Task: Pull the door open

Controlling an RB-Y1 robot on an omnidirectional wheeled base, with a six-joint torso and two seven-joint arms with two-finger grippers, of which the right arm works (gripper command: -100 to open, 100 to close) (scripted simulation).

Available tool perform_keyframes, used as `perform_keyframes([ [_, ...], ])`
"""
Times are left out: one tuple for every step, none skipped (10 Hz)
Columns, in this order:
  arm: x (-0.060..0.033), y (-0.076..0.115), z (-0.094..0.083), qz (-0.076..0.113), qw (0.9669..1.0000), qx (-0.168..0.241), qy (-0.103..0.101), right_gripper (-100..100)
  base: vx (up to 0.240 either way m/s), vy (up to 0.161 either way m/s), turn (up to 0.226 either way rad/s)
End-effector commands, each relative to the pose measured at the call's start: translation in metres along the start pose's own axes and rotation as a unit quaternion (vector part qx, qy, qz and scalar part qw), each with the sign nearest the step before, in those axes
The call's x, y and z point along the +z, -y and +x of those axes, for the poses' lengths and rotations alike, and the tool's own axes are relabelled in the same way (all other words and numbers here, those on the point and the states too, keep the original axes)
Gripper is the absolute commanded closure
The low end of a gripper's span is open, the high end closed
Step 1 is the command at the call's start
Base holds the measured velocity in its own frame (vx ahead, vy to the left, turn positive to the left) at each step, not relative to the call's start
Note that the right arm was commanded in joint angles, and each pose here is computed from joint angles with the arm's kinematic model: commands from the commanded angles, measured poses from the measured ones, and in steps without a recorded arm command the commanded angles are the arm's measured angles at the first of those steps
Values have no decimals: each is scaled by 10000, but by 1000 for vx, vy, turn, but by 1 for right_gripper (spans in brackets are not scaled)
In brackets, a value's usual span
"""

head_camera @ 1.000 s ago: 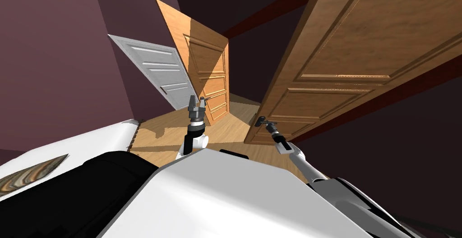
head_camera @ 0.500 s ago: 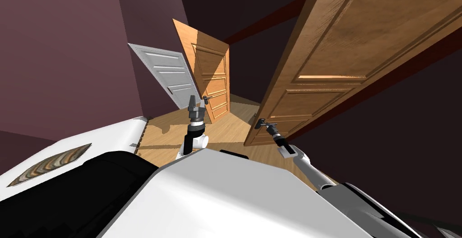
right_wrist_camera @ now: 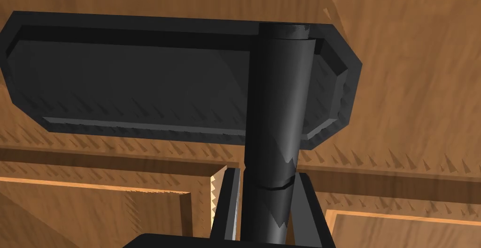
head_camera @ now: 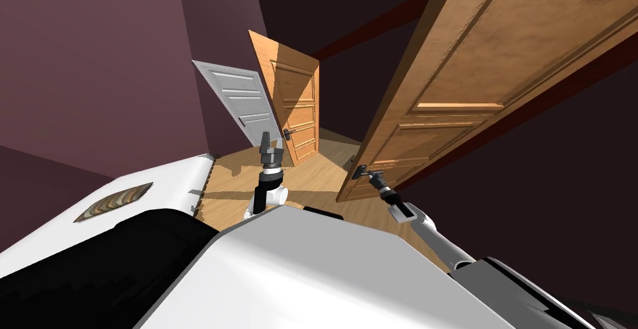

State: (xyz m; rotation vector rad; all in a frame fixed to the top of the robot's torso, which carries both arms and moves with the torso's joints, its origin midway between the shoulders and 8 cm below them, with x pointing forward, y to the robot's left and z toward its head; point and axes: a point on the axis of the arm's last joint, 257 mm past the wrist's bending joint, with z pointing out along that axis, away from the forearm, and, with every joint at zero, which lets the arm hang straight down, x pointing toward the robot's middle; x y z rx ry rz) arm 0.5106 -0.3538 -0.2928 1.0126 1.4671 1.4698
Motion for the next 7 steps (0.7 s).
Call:
perform_keyframes([
  [-75, 3, 29, 12, 9999, 5, -130, 100, -172, -117, 75],
  [-111, -1, 45, 15, 9998, 9, -199, 100, -180, -124, 70],
  [-136, -3, 55, 17, 9997, 12, -246, 100, -131, -115, 46],
  [-122, 2, 55, 26, 9998, 7, -215, 100, -55, -45, 5],
  [-192, 29, 49, 46, 9997, 17, -259, 100, -97, -76, 118],
  [-210, 28, 42, 44, 9996, 17, -270, 100, -142, -116, 169],
  [-254, 26, 24, 40, 9996, 16, -296, 100, -151, -110, 189],
])
